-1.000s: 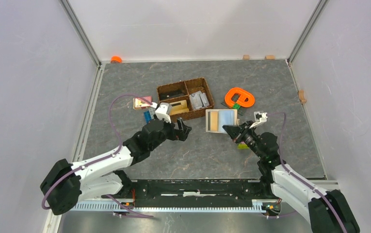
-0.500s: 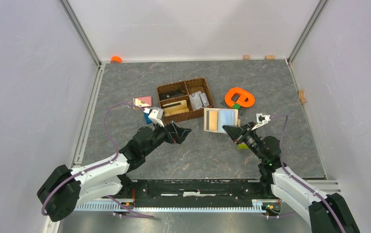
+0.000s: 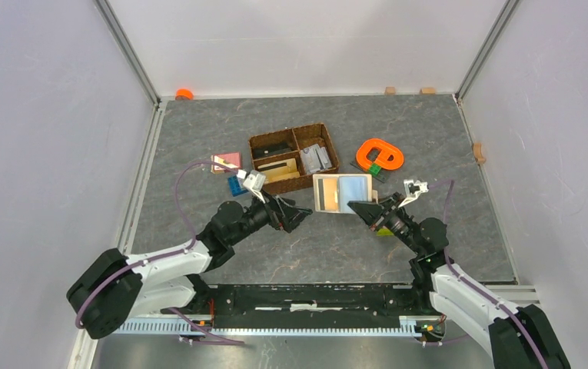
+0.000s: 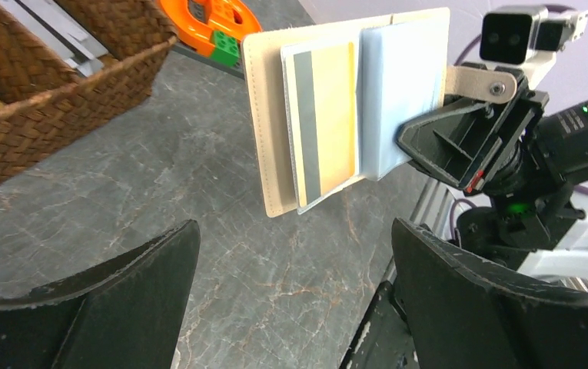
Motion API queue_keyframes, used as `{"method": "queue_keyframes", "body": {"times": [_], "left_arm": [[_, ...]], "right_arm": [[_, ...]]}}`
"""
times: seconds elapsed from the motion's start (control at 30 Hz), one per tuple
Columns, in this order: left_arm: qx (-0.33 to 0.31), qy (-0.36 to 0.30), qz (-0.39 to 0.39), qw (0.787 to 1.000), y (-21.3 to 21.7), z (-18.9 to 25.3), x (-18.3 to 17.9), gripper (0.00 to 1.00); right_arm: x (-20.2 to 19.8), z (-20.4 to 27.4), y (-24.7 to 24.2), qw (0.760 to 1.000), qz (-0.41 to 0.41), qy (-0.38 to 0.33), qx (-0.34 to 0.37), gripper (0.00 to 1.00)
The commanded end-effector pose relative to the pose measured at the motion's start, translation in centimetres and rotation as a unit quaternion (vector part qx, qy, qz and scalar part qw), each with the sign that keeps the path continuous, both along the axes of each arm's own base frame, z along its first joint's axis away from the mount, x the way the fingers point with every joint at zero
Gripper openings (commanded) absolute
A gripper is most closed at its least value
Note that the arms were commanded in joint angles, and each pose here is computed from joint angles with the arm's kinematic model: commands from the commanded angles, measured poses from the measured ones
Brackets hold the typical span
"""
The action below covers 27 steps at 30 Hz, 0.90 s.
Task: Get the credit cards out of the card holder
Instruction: Remove the credit card from the card holder.
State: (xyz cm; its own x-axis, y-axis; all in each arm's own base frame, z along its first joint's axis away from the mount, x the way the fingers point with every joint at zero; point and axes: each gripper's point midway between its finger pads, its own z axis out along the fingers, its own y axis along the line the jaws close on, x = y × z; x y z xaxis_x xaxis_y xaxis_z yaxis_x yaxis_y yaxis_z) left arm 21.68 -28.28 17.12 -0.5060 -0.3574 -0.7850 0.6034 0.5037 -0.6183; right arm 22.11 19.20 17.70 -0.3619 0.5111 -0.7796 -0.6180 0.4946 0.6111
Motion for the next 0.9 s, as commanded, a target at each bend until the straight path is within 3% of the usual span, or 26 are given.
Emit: {"method": "queue_keyframes", "body": {"times": [0.0, 0.63, 0.87], "left_arm": [[-0.037, -0.024, -0.046, 0.998, -1.5, 2.4, -0.7, 1.0], [-0.043, -0.045, -0.058, 0.996, -1.9, 3.4, -0.8, 1.0], [-0.079, -0.082, -0.073, 0.991, -1.4, 5.5, -2.0, 0.88]], "right_arm": [[-1.3, 3.1, 0.8, 0.997, 0.043, -0.051, 0.033, 0.0], [-4.1, 5.3, 2.5, 0.984, 0.146, -0.056, 0.086, 0.0], [-4.4, 5.3, 2.7, 0.982, 0.156, -0.056, 0.087, 0.0]]}}
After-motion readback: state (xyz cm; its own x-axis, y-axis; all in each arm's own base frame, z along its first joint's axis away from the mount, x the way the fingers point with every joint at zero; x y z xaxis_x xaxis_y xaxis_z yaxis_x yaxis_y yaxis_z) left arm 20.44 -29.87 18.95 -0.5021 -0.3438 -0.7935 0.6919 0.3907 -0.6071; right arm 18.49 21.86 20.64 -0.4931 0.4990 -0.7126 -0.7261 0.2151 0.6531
